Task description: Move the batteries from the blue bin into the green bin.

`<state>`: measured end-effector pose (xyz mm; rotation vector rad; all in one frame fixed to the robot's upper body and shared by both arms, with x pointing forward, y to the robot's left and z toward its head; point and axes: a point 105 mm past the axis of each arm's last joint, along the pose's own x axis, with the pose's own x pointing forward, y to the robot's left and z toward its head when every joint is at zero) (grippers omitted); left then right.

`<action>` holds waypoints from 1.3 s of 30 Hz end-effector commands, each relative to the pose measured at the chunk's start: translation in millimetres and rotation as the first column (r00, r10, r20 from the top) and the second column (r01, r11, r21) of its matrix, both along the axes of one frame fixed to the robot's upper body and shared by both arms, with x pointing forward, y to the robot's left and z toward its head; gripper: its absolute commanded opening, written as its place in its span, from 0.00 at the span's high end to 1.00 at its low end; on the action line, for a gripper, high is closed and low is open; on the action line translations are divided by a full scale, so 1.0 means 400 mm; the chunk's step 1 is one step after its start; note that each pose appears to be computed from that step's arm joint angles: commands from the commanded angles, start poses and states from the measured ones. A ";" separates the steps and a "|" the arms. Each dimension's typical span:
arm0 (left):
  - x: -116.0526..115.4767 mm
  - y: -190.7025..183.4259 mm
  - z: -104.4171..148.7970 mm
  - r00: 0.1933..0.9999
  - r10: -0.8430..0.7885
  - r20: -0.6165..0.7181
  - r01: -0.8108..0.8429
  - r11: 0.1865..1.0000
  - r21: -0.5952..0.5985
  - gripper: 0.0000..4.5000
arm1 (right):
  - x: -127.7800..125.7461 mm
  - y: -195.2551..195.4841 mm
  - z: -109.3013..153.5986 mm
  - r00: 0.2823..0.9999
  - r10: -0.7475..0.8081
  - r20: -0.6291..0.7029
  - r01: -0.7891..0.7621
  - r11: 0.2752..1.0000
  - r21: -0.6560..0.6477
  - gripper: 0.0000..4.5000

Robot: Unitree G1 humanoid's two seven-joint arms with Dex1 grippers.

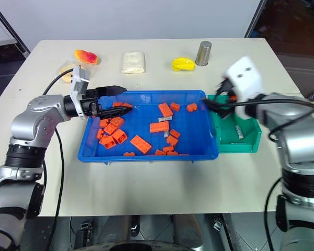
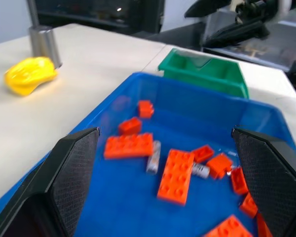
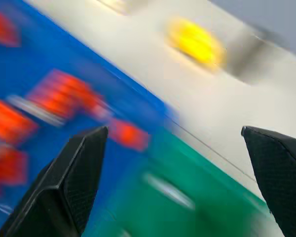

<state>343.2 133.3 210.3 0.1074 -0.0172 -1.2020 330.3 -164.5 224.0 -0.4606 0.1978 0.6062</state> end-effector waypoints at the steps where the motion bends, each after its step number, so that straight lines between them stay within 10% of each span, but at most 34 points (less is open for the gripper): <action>1: -0.016 0.016 0.033 0.999 0.018 0.049 -0.018 1.000 -0.001 0.00 | 0.014 0.072 -0.003 0.988 0.152 -0.002 -0.152 0.988 -0.010 0.01; 16: -0.068 0.037 0.014 0.992 0.125 0.030 -0.124 0.992 -0.033 0.00 | 0.035 0.198 -0.090 0.851 0.493 -0.183 -0.503 0.864 -0.010 0.01; 38: -0.082 0.043 0.015 0.984 0.178 0.028 -0.176 0.983 -0.051 0.00 | 0.070 0.233 -0.195 0.801 0.531 -0.278 -0.561 0.827 -0.037 0.01; 39: -0.084 0.044 0.015 0.984 0.176 0.026 -0.175 0.983 -0.049 0.00 | 0.070 0.232 -0.200 0.799 0.531 -0.282 -0.563 0.825 -0.043 0.13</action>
